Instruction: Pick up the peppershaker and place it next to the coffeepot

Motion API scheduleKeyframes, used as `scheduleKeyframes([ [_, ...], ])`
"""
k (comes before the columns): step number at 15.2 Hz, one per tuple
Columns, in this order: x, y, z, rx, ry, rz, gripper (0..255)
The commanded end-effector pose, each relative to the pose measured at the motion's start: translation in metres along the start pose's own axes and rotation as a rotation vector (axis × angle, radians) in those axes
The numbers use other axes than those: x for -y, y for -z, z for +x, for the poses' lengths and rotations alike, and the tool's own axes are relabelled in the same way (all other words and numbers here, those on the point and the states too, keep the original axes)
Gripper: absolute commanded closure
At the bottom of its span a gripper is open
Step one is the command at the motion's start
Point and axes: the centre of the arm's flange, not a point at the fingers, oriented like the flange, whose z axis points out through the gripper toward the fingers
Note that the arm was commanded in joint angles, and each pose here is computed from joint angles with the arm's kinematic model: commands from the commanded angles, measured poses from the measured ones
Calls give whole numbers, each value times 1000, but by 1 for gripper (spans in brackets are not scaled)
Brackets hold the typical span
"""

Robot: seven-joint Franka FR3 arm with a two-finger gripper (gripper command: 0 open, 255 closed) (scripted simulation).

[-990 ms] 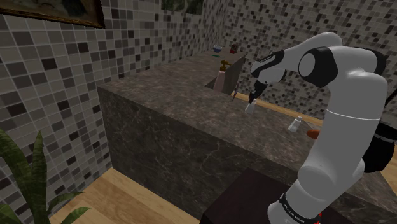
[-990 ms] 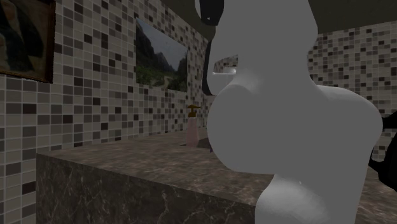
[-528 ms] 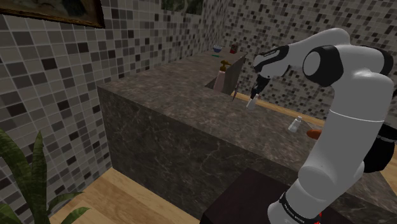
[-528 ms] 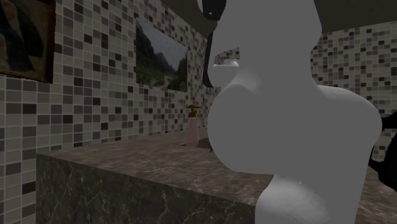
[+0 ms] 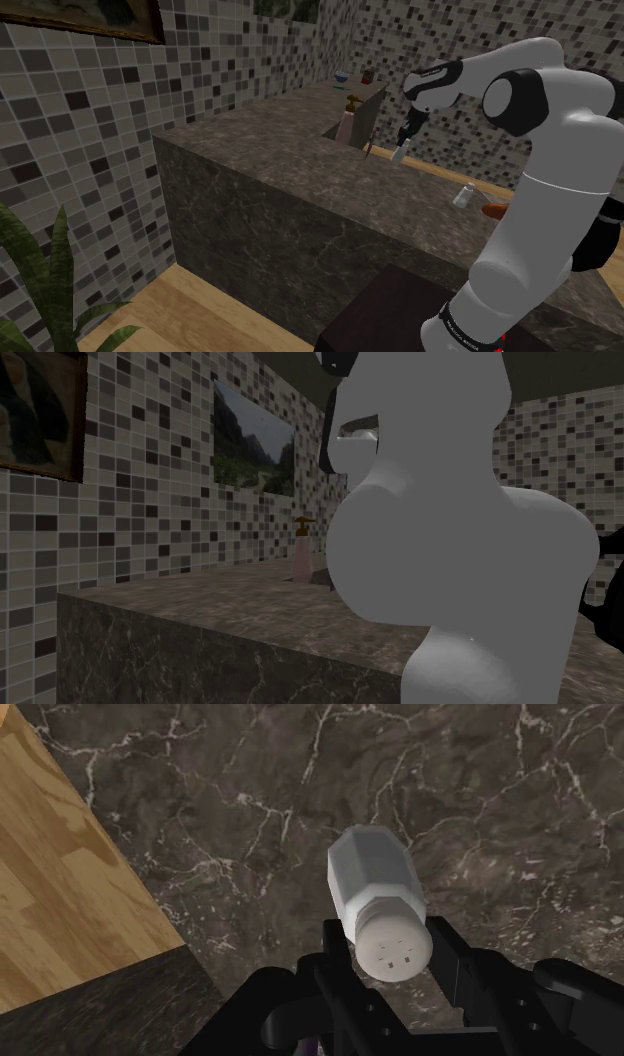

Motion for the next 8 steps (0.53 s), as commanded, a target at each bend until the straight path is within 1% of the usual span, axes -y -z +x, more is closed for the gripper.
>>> scheduleKeyframes([
  [1, -1, 10, 1, 0, 0, 0, 255],
  [8, -4, 47, 7, 0, 0, 0, 255],
])
